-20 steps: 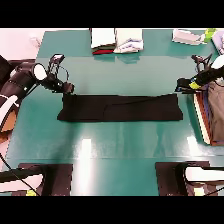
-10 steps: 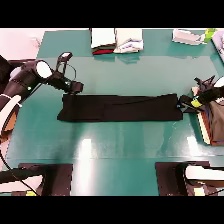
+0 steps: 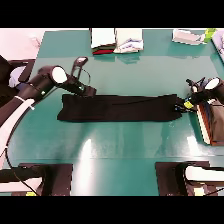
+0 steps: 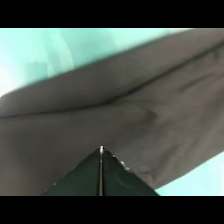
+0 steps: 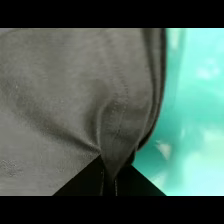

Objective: Fold the shirts.

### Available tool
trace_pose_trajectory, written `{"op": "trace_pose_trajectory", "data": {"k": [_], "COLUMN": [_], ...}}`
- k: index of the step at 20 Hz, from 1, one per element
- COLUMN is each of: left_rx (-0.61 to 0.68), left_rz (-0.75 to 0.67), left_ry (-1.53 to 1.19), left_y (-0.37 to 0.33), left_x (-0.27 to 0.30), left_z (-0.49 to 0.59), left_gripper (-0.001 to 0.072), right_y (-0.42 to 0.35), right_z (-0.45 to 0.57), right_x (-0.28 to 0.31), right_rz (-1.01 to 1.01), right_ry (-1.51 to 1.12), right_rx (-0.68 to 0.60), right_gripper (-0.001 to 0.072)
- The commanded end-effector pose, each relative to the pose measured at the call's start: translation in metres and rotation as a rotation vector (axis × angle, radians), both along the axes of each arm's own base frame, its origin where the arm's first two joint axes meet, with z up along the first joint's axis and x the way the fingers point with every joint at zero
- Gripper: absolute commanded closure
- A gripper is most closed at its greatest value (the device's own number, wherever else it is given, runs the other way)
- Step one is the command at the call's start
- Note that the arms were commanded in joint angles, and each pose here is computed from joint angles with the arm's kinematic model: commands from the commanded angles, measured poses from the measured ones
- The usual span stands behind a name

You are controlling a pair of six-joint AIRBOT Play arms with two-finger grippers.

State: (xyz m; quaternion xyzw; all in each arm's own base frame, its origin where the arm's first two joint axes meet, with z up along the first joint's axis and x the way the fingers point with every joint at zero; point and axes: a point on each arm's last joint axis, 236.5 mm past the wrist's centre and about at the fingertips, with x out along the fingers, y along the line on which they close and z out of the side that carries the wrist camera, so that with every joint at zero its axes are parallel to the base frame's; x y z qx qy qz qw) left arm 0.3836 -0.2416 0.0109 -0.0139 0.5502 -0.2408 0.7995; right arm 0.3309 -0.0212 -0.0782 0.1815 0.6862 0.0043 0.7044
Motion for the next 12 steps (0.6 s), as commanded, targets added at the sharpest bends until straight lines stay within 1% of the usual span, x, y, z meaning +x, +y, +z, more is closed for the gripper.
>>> {"op": "trace_pose_trajectory", "data": {"k": [1, 4, 8, 12], "left_rx": [-0.022, -0.042, -0.066, -0.070], "left_rz": [-0.045, -0.084, -0.133, -0.168], "left_ry": [0.045, 0.066, 0.093, 0.100], "left_y": [-0.036, -0.070, -0.111, -0.135], "left_x": [-0.015, -0.018, -0.020, -0.026], "left_z": [-0.021, -0.039, -0.053, -0.071], "left_gripper": [0.0686, 0.0686, 0.0686, 0.0686], "right_y": [0.007, 0.033, 0.077, 0.138], "right_z": [0.032, 0.092, 0.185, 0.258], "right_x": [0.003, 0.001, 0.007, 0.010], "right_rz": [0.065, 0.140, 0.201, 0.277], "right_ry": [-0.087, -0.175, -0.367, -0.538], "right_rx": [-0.060, -0.067, -0.063, 0.041], "right_gripper": [0.0698, 0.0697, 0.0698, 0.0697]}}
